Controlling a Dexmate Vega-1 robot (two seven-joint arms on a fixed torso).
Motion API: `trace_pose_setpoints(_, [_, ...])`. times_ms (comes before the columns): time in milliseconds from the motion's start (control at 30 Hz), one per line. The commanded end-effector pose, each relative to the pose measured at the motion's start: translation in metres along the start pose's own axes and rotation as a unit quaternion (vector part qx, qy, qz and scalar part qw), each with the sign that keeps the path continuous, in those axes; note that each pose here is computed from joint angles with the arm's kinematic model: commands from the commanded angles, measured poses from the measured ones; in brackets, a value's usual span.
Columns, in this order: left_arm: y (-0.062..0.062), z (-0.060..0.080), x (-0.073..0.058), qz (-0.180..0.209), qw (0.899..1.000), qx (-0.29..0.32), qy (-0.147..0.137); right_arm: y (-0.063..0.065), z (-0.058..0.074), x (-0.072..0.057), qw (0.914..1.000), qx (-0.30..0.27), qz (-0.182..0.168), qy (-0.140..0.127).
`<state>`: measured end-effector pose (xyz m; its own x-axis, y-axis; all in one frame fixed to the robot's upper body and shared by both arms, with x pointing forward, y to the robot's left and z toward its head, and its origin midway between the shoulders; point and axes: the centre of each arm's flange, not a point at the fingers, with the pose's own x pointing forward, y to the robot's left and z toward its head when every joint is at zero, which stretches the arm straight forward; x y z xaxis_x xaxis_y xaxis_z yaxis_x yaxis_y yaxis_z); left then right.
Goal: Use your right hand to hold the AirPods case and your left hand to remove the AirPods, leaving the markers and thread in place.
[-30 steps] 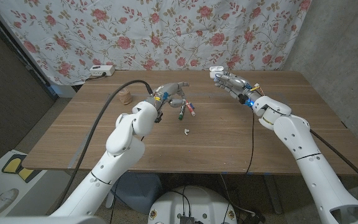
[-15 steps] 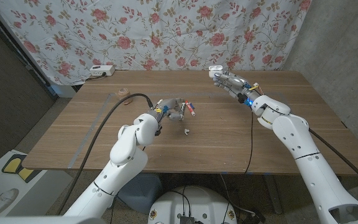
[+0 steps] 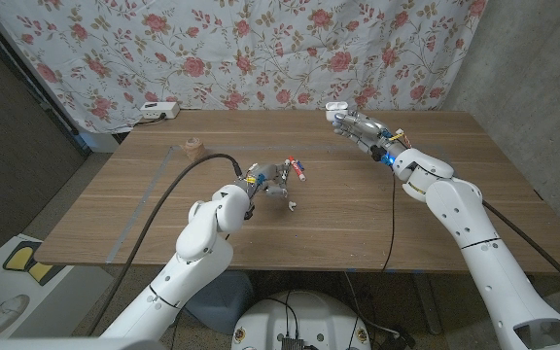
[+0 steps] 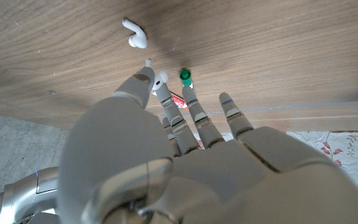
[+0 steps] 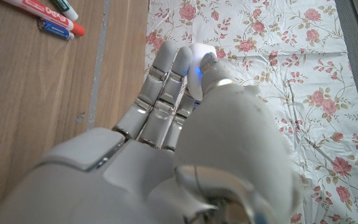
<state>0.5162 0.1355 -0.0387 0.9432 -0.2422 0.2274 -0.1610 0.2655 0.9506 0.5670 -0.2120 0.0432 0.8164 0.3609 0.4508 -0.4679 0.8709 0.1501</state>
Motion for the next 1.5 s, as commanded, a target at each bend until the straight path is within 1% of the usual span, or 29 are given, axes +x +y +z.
trace_pose_setpoints(33, [-0.013, 0.006, 0.005, -0.011, 1.0, 0.012, 0.001, 0.0, 0.0, -0.002, 1.0, 0.0, 0.0, -0.002])
trace_pose_setpoints(200, [-0.012, 0.004, 0.005, -0.013, 1.0, 0.018, 0.005, -0.001, 0.0, -0.002, 1.0, 0.0, 0.0, -0.003])
trace_pose_setpoints(233, [-0.012, 0.003, 0.005, -0.02, 1.0, 0.014, 0.003, -0.001, 0.0, -0.003, 1.0, 0.001, -0.001, -0.003])
trace_pose_setpoints(300, [-0.013, 0.004, 0.004, -0.014, 1.0, 0.021, 0.004, -0.001, 0.0, -0.003, 1.0, 0.001, -0.001, -0.004])
trace_pose_setpoints(333, [-0.012, 0.004, 0.004, -0.018, 1.0, 0.025, 0.005, -0.001, 0.0, -0.003, 1.0, 0.001, -0.001, -0.004])
trace_pose_setpoints(467, [-0.014, 0.001, 0.004, -0.021, 1.0, 0.015, 0.01, -0.001, 0.0, -0.003, 1.0, 0.002, -0.001, -0.004])
trace_pose_setpoints(533, [-0.014, 0.001, 0.002, -0.016, 1.0, 0.024, 0.011, -0.001, 0.0, -0.003, 1.0, 0.003, 0.0, -0.004])
trace_pose_setpoints(667, [-0.013, 0.0, 0.001, -0.013, 1.0, 0.023, 0.008, -0.001, 0.0, -0.003, 1.0, 0.002, 0.0, -0.005])
trace_pose_setpoints(767, [-0.013, 0.0, 0.0, -0.007, 1.0, 0.02, 0.012, -0.001, 0.0, -0.003, 1.0, 0.002, 0.0, -0.005])
trace_pose_setpoints(967, [-0.012, -0.001, -0.001, -0.014, 1.0, 0.02, 0.01, -0.001, 0.0, -0.005, 1.0, 0.002, -0.002, -0.005])
trace_pose_setpoints(1100, [-0.01, 0.0, -0.004, -0.001, 1.0, 0.02, 0.015, 0.0, 0.0, -0.006, 1.0, 0.002, -0.002, -0.005])
trace_pose_setpoints(1133, [-0.01, 0.0, -0.004, 0.0, 1.0, 0.025, 0.013, 0.0, 0.0, -0.007, 1.0, 0.003, -0.001, -0.005])
trace_pose_setpoints(1200, [-0.009, -0.001, -0.005, -0.002, 1.0, 0.014, 0.013, 0.0, 0.0, -0.007, 1.0, 0.002, 0.0, -0.006])
trace_pose_setpoints(1267, [-0.008, 0.0, -0.006, 0.0, 0.999, 0.029, 0.014, 0.001, 0.0, -0.007, 1.0, 0.002, 0.0, -0.006])
trace_pose_setpoints(1333, [-0.007, -0.001, -0.007, 0.003, 1.0, 0.016, 0.013, 0.002, 0.001, -0.007, 1.0, 0.001, 0.001, -0.006])
trace_pose_setpoints(1367, [-0.007, -0.001, -0.006, -0.003, 1.0, 0.012, 0.011, 0.002, 0.001, -0.007, 1.0, 0.001, 0.001, -0.006])
trace_pose_setpoints(1433, [-0.007, -0.001, -0.007, 0.007, 1.0, 0.021, 0.014, 0.002, 0.001, -0.006, 1.0, 0.0, 0.001, -0.005])
trace_pose_setpoints(1500, [-0.007, -0.001, -0.007, 0.0, 1.0, 0.014, 0.012, 0.003, 0.001, -0.006, 1.0, 0.001, 0.002, -0.005])
